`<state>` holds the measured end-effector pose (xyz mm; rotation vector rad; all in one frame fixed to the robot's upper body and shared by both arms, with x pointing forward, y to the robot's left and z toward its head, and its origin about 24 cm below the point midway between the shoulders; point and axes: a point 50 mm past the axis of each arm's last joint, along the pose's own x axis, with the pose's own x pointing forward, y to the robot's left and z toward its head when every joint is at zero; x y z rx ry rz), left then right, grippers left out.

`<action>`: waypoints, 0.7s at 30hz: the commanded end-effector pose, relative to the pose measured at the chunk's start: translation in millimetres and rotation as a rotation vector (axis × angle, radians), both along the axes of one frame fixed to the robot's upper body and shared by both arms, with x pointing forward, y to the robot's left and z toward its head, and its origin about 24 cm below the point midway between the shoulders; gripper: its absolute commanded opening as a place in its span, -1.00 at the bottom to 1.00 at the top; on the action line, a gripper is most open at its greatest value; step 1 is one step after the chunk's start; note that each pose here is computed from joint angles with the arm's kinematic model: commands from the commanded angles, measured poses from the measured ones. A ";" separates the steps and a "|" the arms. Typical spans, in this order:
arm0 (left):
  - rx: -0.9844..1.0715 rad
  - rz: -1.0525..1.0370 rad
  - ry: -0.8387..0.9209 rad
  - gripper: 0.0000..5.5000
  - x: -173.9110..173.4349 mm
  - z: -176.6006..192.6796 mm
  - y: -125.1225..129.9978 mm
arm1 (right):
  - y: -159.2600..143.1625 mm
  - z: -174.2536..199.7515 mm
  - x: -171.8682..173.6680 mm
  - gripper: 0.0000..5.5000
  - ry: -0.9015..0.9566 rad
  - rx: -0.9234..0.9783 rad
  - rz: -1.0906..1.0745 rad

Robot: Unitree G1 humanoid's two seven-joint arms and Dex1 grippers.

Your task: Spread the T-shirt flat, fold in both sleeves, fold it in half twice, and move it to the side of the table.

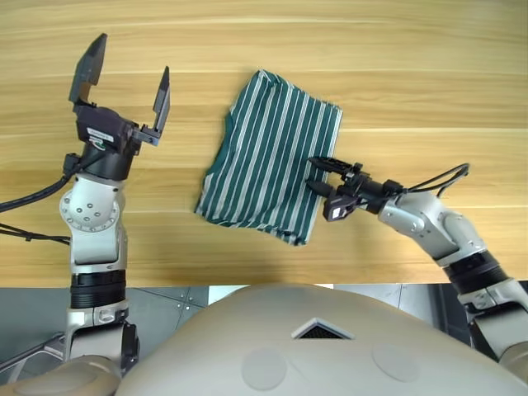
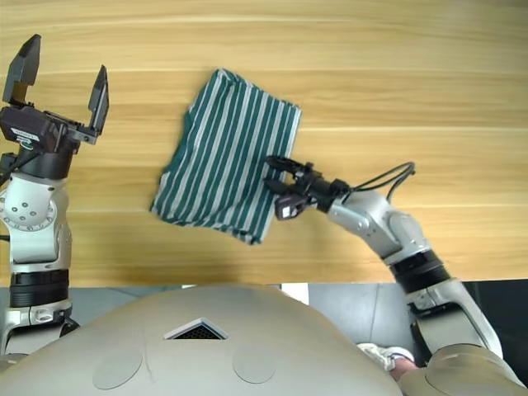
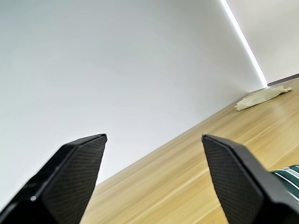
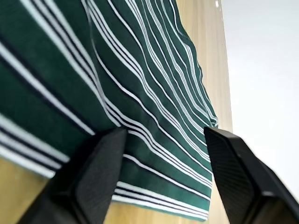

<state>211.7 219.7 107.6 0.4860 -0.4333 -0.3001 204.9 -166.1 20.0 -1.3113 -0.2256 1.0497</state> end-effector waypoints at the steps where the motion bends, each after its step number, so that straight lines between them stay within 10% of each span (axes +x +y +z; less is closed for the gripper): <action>1: 0.023 0.034 0.016 0.38 6.3 -4.1 6.3 | -50.1 -5.6 -1.4 0.11 0.084 -0.220 -0.075; 6: 0.069 0.042 0.064 0.38 11.0 -17.4 9.7 | -40.7 12.7 14.5 0.11 0.001 -0.126 -0.057; 12: 0.502 -0.325 0.283 0.38 -29.7 -61.6 -2.9 | -24.5 91.8 23.4 0.11 -0.228 0.469 -0.122; 21: 0.873 -0.881 0.558 0.38 -80.4 -77.6 -14.2 | -90.9 76.1 12.9 0.11 -0.216 0.237 -0.357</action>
